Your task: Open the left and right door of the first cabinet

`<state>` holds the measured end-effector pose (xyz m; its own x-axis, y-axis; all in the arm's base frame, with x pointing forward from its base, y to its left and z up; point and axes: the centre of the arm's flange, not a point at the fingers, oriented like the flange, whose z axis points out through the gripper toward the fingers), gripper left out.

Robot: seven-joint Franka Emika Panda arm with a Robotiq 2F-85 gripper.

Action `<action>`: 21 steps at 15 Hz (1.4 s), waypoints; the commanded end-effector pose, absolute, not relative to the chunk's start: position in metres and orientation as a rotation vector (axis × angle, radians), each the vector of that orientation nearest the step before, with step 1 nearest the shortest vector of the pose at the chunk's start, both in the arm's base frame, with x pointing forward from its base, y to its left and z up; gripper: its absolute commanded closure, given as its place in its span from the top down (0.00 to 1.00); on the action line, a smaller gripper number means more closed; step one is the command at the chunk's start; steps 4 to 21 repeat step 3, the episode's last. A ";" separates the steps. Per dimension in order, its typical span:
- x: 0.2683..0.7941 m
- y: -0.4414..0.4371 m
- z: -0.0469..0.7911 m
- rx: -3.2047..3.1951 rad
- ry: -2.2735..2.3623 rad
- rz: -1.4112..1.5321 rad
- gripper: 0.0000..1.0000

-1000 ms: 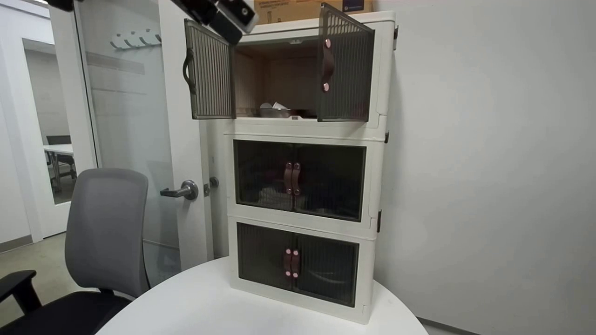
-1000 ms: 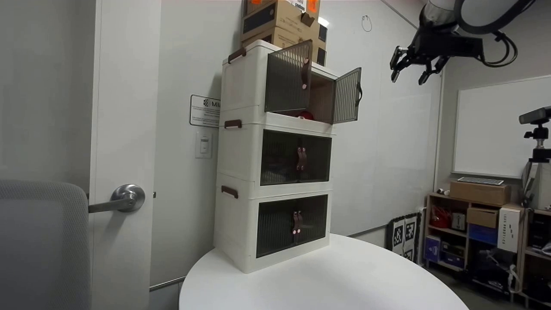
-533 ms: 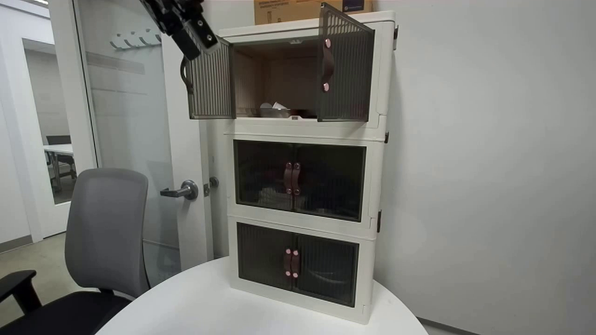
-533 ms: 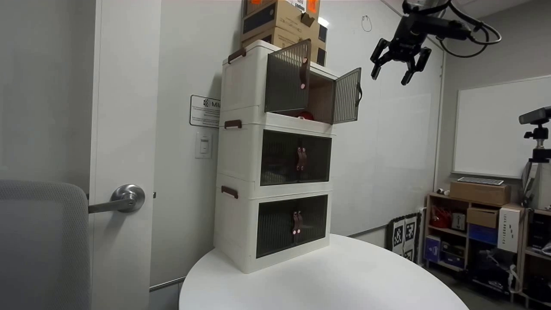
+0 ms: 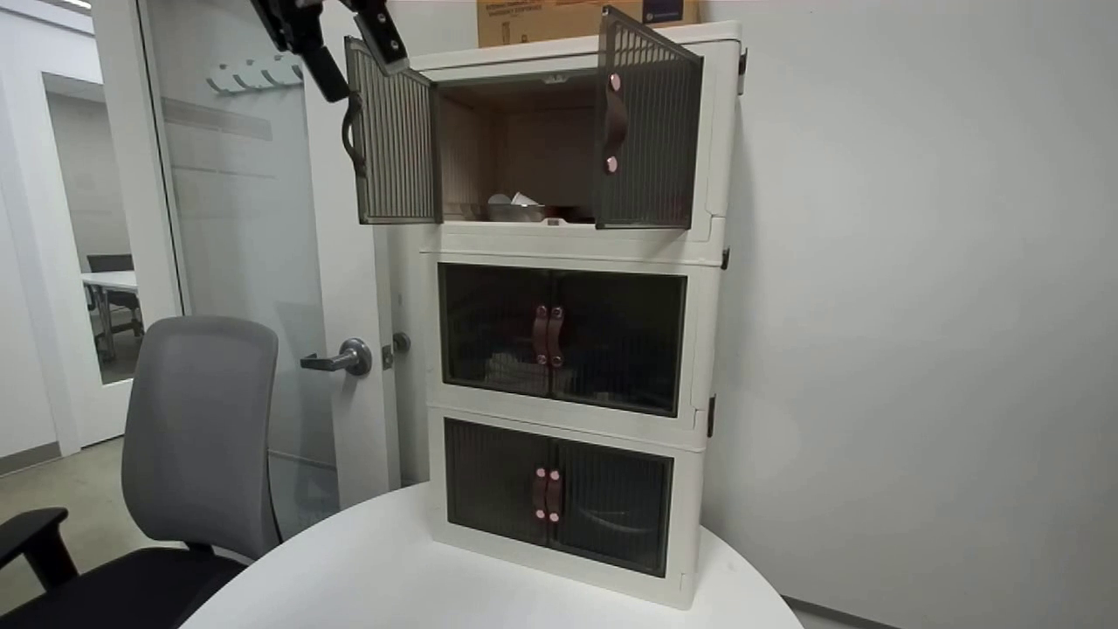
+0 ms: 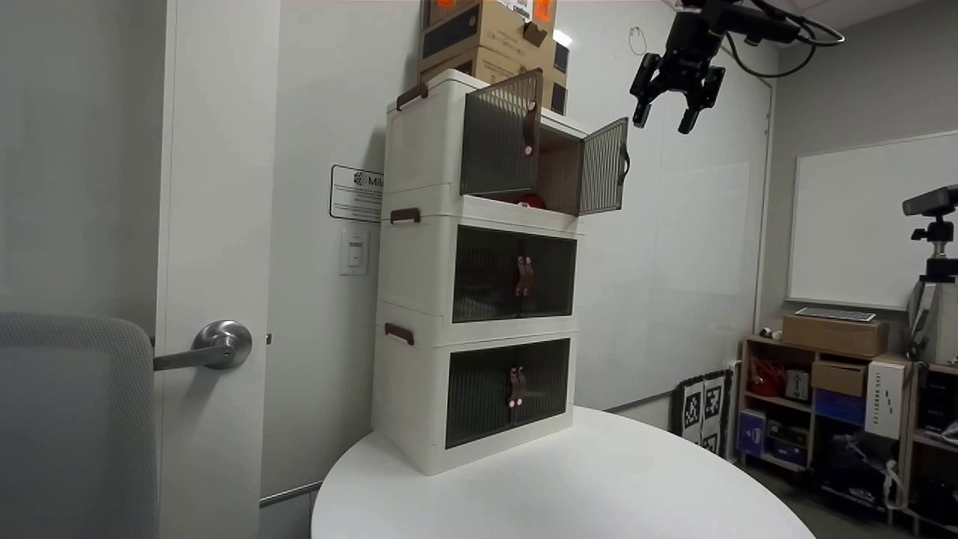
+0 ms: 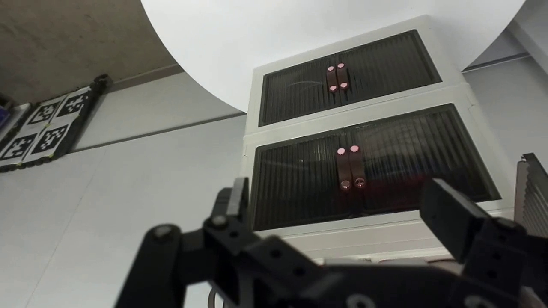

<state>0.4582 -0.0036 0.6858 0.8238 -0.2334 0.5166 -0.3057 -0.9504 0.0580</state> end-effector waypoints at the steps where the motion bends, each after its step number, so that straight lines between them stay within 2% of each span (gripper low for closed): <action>1: 0.458 -0.004 0.685 2.867 -0.427 0.783 1.00; 21: 0.458 -0.004 0.684 2.868 -0.428 0.781 1.00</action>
